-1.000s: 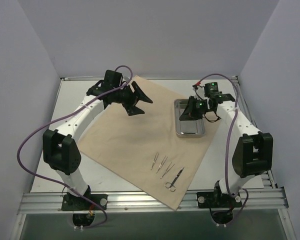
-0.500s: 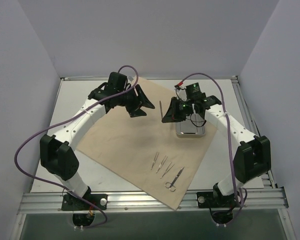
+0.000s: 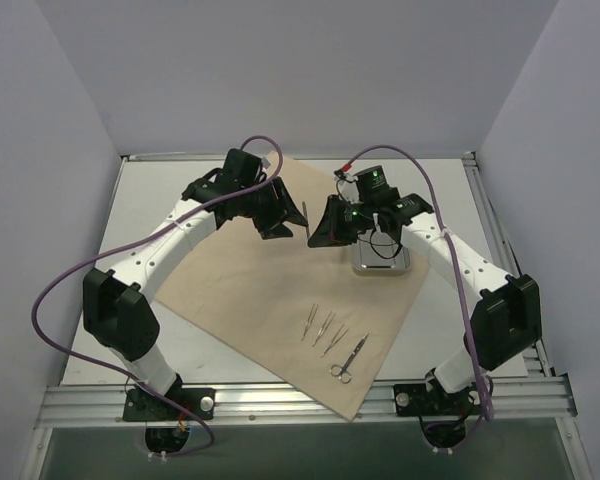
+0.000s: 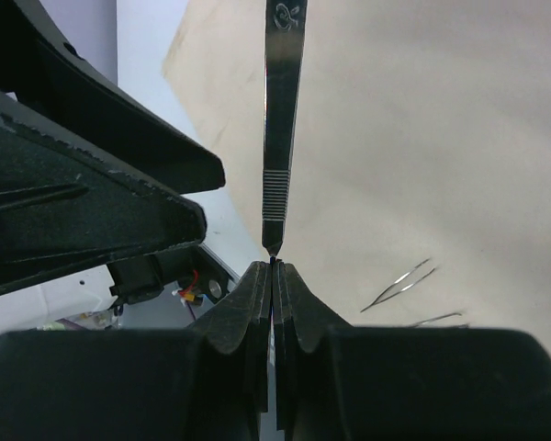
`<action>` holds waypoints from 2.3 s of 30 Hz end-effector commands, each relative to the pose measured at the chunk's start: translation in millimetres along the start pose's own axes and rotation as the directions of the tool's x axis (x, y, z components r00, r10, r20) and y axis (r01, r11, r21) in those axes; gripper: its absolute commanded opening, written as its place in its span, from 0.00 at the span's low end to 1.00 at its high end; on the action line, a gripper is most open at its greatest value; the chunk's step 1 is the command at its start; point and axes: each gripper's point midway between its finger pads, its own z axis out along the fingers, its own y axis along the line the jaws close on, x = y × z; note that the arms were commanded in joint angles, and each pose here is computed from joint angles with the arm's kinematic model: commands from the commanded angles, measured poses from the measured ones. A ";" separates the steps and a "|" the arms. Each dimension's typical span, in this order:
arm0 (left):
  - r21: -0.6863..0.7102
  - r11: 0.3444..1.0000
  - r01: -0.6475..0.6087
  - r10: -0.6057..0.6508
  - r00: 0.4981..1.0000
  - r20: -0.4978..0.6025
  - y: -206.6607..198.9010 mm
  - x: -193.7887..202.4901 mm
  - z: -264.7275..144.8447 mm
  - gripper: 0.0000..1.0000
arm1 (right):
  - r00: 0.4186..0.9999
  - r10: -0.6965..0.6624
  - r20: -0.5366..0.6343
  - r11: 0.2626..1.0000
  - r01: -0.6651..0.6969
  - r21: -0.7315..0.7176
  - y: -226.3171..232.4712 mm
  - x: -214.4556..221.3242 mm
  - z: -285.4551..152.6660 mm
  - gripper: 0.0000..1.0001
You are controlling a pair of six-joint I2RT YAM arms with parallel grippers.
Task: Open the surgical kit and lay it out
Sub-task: Place the medical item in the surgical kit.
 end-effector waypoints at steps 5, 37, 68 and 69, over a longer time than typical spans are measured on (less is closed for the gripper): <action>-0.031 0.999 -0.045 0.046 0.998 0.033 1.9 -9.3 0.4 0.57 | 0.997 -0.052 0.063 0.996 0.056 -0.069 39.6 -9.5 -13.4 0.00; -0.064 0.943 -0.328 0.327 0.945 -0.025 41.1 -5.5 2.0 0.02 | 0.984 -0.170 0.052 0.965 0.156 0.211 14.9 -16.7 -33.5 0.62; 0.143 0.783 -0.606 0.600 0.674 -0.431 138.3 140.6 81.5 0.02 | 0.989 -0.080 0.123 0.929 0.029 0.368 -73.6 -16.4 -119.3 0.68; 0.143 0.783 -0.605 0.599 0.672 -0.435 138.6 140.7 82.4 0.02 | 0.990 -0.078 0.121 0.930 0.029 0.367 -73.6 -15.7 -118.7 0.68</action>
